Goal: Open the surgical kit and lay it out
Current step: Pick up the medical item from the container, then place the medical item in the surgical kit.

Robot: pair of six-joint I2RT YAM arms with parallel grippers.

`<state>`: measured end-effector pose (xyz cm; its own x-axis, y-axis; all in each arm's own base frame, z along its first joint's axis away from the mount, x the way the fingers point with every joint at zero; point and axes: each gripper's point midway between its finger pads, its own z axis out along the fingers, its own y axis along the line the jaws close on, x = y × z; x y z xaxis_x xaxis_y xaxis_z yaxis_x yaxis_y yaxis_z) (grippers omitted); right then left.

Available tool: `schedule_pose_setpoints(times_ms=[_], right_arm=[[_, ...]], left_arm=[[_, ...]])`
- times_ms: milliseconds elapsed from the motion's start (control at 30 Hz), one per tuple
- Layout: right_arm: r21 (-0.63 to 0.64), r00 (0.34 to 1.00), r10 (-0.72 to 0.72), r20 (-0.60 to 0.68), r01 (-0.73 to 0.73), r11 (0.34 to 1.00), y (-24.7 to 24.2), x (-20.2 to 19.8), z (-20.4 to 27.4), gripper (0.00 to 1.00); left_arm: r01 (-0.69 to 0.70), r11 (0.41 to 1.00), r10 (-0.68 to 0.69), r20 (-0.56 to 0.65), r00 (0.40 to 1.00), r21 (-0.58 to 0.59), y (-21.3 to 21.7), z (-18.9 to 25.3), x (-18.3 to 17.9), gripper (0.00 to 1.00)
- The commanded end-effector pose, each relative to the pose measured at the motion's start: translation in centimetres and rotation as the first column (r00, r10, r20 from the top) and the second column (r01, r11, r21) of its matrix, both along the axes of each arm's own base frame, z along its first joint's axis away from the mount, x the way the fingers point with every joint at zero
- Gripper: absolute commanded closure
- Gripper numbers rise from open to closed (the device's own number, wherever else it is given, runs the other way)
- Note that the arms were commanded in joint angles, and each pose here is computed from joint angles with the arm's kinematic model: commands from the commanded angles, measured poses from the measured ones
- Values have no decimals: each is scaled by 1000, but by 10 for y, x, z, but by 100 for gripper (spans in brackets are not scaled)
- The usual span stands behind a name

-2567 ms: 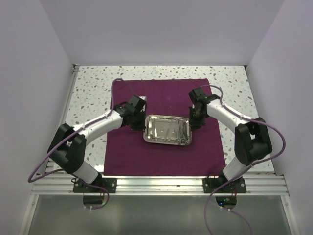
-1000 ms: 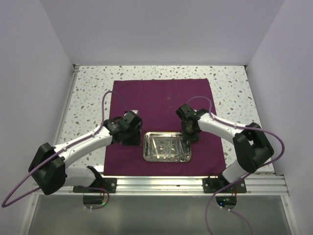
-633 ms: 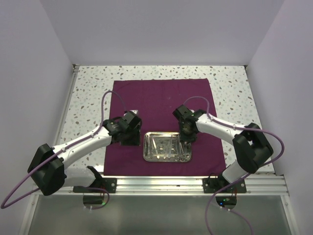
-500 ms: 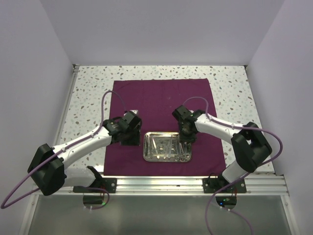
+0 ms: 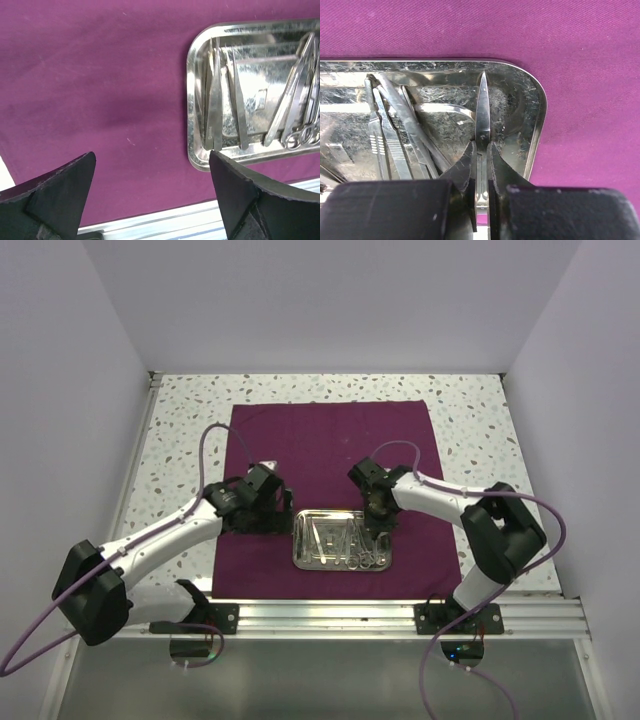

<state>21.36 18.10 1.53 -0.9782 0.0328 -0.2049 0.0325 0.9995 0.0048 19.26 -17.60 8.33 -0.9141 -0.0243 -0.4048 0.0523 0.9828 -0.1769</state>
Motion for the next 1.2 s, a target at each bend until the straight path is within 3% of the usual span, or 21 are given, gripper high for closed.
schedule_pose_setpoints(times_ms=[0,367,500,900,1167], right_arm=[[-41,1000,-9,-5,9,999,-3,1,-16,100],[-49,980,23,197,-14,999,2,45,91,100],[-84,951,50,305,-25,996,12,88,124,100],[-124,945,-9,327,53,991,23,240,79,100],[-131,931,-52,361,106,986,28,295,44,100]], left_arm=[[-12,999,13,38,999,-31,3,12,7,0],[12,999,-9,76,997,-34,-7,29,23,11],[20,999,-16,91,996,-39,-13,39,31,12],[54,998,-52,82,995,-26,-33,67,53,18],[58,998,-57,46,997,-28,-39,66,52,22]])
